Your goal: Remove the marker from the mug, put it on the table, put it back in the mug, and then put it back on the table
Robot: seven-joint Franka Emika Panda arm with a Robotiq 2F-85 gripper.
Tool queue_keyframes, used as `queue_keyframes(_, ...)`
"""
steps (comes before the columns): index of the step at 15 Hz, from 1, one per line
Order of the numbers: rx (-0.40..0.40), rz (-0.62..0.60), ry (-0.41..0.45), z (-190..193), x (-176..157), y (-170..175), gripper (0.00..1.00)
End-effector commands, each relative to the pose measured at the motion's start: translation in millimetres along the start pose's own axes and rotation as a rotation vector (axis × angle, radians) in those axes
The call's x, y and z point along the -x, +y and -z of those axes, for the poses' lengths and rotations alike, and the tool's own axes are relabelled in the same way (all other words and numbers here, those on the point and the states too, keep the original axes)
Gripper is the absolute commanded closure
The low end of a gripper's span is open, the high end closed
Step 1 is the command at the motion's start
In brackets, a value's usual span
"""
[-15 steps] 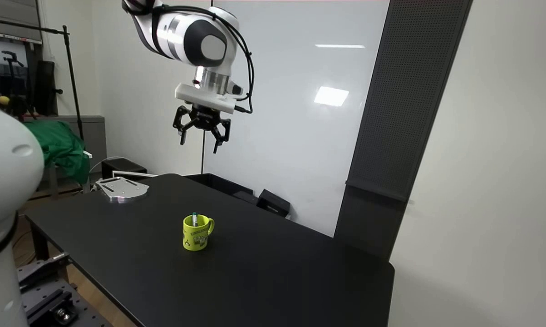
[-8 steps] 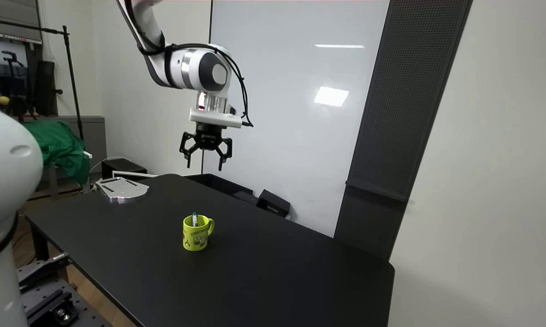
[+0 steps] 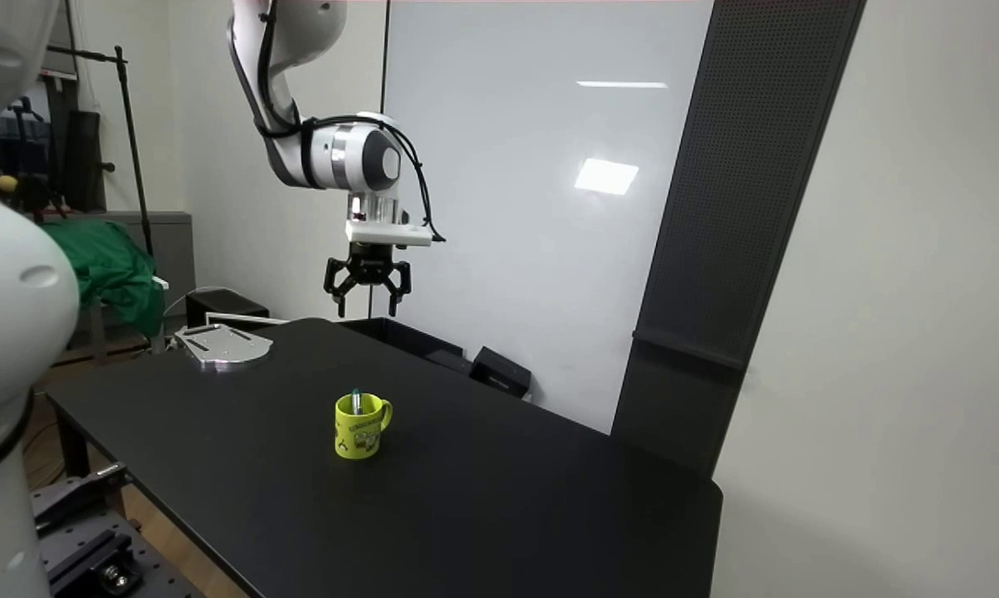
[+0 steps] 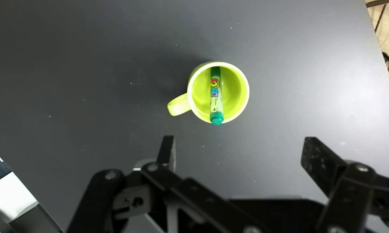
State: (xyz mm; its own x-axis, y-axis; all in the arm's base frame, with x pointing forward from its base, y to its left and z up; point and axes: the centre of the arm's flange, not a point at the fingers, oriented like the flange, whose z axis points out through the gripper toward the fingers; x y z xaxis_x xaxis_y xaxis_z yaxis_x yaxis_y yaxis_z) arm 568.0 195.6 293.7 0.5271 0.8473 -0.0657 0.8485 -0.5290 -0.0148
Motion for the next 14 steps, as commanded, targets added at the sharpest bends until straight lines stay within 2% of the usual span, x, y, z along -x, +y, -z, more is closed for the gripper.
queue_keyframes(1,-0.001,-0.001,-0.001,-1,1,0,0.0)
queue_keyframes(6,0.013,-0.009,-0.013,4,2,9,0.0)
queue_keyframes(11,0.101,0.013,-0.181,7,-30,30,0.0)
queue_keyframes(14,0.095,0.032,-0.263,-6,-50,34,0.0)
